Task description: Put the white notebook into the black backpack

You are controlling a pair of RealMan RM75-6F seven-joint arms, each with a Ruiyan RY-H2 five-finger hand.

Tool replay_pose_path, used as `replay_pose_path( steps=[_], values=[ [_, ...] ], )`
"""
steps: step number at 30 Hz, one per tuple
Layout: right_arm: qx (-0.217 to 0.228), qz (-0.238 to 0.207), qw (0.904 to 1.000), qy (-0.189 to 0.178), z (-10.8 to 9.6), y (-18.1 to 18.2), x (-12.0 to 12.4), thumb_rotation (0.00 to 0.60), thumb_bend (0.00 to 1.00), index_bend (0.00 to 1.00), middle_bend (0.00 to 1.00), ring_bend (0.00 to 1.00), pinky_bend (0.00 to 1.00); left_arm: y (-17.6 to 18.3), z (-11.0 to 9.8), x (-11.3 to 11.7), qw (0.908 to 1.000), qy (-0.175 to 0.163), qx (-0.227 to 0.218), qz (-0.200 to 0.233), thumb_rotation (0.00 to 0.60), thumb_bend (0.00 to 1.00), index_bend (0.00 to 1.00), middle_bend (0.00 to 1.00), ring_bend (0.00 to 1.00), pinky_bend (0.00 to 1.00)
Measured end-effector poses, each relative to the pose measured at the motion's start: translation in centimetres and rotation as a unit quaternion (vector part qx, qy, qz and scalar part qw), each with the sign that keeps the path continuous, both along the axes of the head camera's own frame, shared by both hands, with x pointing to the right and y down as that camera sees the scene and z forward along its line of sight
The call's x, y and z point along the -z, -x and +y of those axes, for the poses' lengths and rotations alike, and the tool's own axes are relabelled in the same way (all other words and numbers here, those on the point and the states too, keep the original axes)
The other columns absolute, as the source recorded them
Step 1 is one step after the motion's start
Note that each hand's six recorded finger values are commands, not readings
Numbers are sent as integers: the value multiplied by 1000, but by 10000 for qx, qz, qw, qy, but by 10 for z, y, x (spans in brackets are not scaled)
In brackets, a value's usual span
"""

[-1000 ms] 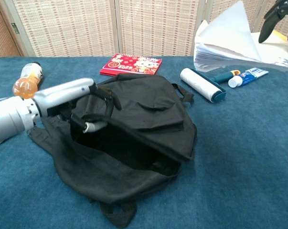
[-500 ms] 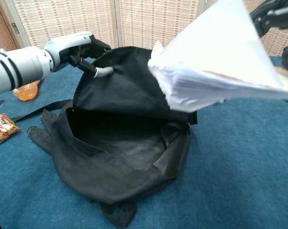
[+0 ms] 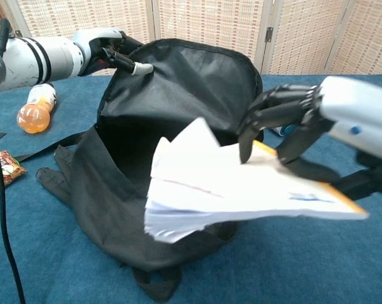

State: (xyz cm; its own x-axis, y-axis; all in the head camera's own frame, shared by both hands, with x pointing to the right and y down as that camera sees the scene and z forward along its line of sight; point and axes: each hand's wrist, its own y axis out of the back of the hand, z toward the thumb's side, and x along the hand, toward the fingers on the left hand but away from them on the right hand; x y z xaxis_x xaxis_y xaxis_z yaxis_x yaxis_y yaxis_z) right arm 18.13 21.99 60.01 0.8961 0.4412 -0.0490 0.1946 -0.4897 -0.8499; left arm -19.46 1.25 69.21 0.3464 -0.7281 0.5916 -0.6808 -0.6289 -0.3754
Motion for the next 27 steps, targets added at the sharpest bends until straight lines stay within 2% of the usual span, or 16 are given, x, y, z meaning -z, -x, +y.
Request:
replay_pose_path(
  steps=[11,20,27],
  values=[
    [153,172,9997,77,-13,44,-60,600,659,775,443,287,243,6,-2,2,10000,79,51,-15,600,489,612,347,291,179],
    [234,446,9985,-216,-27,75,-100,600,661,777,445,289,247,10,0,5,10000,84,41,-2,600,489,611,343,291,179],
    [329,835,9938,-662,-40,94,-123,600,662,777,447,289,247,16,1,8,9999,101,57,14,600,489,611,343,288,178]
  ],
)
